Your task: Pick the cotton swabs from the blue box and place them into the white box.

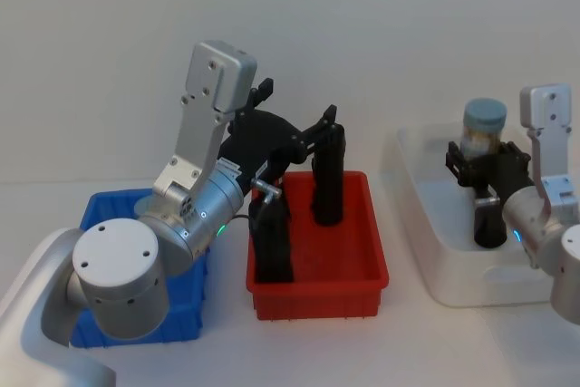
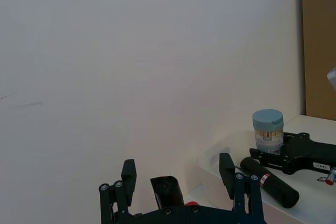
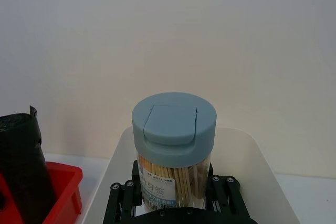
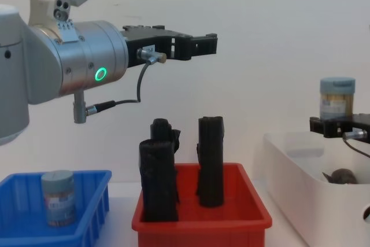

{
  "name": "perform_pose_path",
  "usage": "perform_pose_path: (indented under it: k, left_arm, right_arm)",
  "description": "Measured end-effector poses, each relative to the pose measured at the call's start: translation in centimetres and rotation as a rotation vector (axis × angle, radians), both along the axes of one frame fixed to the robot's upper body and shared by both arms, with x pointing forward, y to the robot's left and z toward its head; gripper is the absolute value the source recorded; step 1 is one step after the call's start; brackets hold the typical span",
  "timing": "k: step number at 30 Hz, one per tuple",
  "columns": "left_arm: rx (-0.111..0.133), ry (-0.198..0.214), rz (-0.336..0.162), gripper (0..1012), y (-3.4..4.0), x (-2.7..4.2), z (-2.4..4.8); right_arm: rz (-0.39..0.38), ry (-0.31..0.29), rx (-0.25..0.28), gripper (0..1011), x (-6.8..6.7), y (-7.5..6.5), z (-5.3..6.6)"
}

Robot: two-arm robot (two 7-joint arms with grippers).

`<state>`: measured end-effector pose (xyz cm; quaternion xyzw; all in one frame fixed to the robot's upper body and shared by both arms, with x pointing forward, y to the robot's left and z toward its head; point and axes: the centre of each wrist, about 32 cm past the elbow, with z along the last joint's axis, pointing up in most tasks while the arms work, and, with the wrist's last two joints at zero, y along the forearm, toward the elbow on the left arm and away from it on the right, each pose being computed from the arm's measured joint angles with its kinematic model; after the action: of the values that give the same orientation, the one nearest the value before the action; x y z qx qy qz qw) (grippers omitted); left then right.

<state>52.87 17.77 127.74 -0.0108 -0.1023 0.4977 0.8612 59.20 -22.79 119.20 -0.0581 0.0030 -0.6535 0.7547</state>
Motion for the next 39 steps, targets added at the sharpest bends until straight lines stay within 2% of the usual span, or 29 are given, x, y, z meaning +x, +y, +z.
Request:
perform_pose_path:
  k: [14,22,25,26,39]
  left_arm:
    - [0.000,0.000,0.000,1004,0.00,0.00,0.00]
    - [0.000,0.000,0.000,1004,0.00,0.00,0.00]
    - [0.000,0.000,0.000,1004,0.00,0.00,0.00]
    - [0.000,0.000,0.000,1004,0.00,0.00,0.00]
    - [0.000,0.000,0.000,1004,0.00,0.00,0.00]
  right_arm:
    - [-0.023,-0.002,0.021,637,0.8,0.3,0.4]
    - [-0.027,-0.009,0.020,882,1.1,0.5,0.6]
    - [-0.029,-0.010,0.020,942,1.1,0.5,0.7]
    - [-0.029,-0.010,0.020,992,1.1,0.5,0.7]
    - [-0.030,-0.013,0.019,1001,1.3,0.6,0.8]
